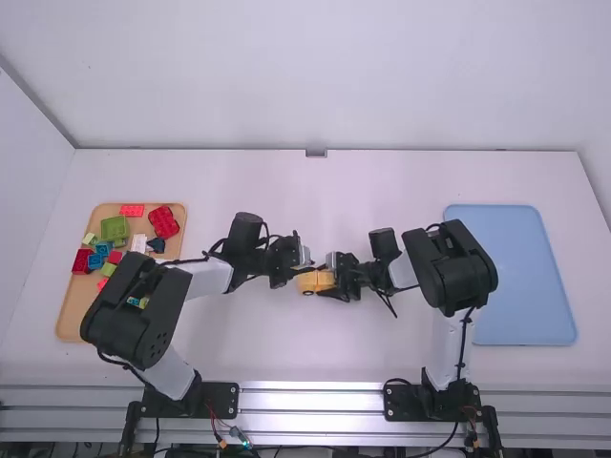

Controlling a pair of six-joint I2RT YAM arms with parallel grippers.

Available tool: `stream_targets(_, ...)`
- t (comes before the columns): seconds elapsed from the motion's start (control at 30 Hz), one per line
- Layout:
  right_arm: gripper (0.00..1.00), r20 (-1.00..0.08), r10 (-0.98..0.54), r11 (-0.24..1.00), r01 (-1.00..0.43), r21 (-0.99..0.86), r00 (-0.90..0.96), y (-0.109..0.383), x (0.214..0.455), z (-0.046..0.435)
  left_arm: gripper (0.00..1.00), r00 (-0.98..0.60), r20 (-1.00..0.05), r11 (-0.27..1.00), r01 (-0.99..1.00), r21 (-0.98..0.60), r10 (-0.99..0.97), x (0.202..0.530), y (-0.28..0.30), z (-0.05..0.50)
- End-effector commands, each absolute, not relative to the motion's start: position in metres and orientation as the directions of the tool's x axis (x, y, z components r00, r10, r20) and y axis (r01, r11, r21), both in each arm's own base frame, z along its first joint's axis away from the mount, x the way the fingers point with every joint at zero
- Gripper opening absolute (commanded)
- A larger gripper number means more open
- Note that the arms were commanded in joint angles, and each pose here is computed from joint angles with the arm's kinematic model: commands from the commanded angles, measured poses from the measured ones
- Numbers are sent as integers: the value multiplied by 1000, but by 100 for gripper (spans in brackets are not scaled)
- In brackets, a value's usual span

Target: Assemble lego blocks to make yellow taxi

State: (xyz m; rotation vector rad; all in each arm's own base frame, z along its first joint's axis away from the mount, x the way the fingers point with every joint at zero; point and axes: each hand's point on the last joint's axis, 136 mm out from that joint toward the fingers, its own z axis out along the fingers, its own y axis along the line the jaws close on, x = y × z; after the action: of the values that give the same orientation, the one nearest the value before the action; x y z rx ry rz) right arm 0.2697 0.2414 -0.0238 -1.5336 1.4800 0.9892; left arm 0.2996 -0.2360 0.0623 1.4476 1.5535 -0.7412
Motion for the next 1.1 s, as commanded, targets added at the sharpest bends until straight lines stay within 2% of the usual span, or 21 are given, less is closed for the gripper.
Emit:
stream_targets(0.0, 60, -898, -439, -10, -1000, 17, -11, 238, 265, -36, 2, -2, -884, 150, 986, 77, 468, 296, -236, 52)
stream_targets(0.5, 59, -899, -438, -10, -1000, 16, -9, 238, 265, -36, 2, -101, -848, 169, 986, -13, 521, 289, -231, 17)
stream_targets(0.7, 59, -899, -439, -10, -1000, 16, -10, 238, 265, -36, 2, -132, -856, 136, 988, -73, 499, 283, -235, 6)
stream_targets(0.87, 59, -899, -438, -10, -1000, 13, -8, 238, 265, -36, 2, -173, -808, 188, 979, -78, 563, 285, -226, -11)
stream_targets(1.07, 60, -899, -438, -10, -1000, 12, -6, 238, 265, -36, 2, -238, -690, 297, 954, -34, 684, 294, -201, -37)
